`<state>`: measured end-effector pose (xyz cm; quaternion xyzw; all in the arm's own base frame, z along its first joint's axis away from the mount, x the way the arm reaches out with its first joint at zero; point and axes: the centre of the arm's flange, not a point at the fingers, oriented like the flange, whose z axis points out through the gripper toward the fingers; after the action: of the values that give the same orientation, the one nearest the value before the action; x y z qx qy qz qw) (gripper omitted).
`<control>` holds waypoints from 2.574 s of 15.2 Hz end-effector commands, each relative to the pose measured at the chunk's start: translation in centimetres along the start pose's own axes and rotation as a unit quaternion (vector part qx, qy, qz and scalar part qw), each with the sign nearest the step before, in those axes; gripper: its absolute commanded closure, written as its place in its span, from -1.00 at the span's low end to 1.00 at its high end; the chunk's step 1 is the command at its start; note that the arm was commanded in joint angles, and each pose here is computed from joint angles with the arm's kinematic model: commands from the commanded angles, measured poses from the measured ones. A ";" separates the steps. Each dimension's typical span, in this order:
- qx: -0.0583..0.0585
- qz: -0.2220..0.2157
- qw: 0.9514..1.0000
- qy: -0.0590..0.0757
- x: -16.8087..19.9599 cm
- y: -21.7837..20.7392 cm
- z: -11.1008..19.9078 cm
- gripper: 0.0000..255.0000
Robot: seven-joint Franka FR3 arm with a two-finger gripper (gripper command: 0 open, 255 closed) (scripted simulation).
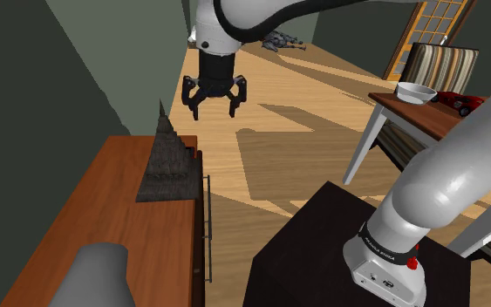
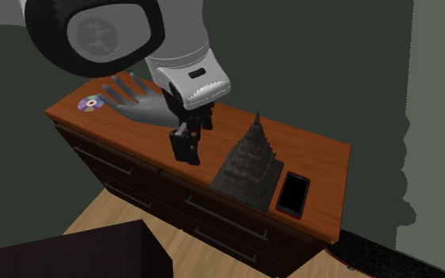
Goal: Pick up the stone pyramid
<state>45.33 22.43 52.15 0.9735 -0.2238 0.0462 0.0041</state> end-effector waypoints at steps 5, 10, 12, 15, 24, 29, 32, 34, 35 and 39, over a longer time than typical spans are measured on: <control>-0.010 0.059 0.998 0.008 2.8 -6.9 3.6 -1.00; -0.019 0.106 0.994 0.015 5.8 -12.2 6.7 -1.00; -0.022 0.117 0.993 0.017 6.6 -13.4 7.4 -1.00; -0.022 0.117 0.993 0.017 6.4 -13.3 8.9 -1.00; -0.022 0.117 0.993 0.017 6.1 -13.4 11.3 1.00; -0.022 0.117 0.993 0.017 6.1 -13.4 11.3 1.00; -0.022 0.117 0.993 0.017 6.3 -13.3 10.8 1.00; -0.022 0.117 0.993 0.017 6.4 -13.3 9.8 1.00; -0.022 0.117 0.993 0.017 6.4 -13.3 9.2 1.00; -0.022 0.117 0.993 0.017 6.6 -13.4 7.1 1.00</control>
<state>57.65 31.30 45.00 0.9393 -0.3375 0.0561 0.0246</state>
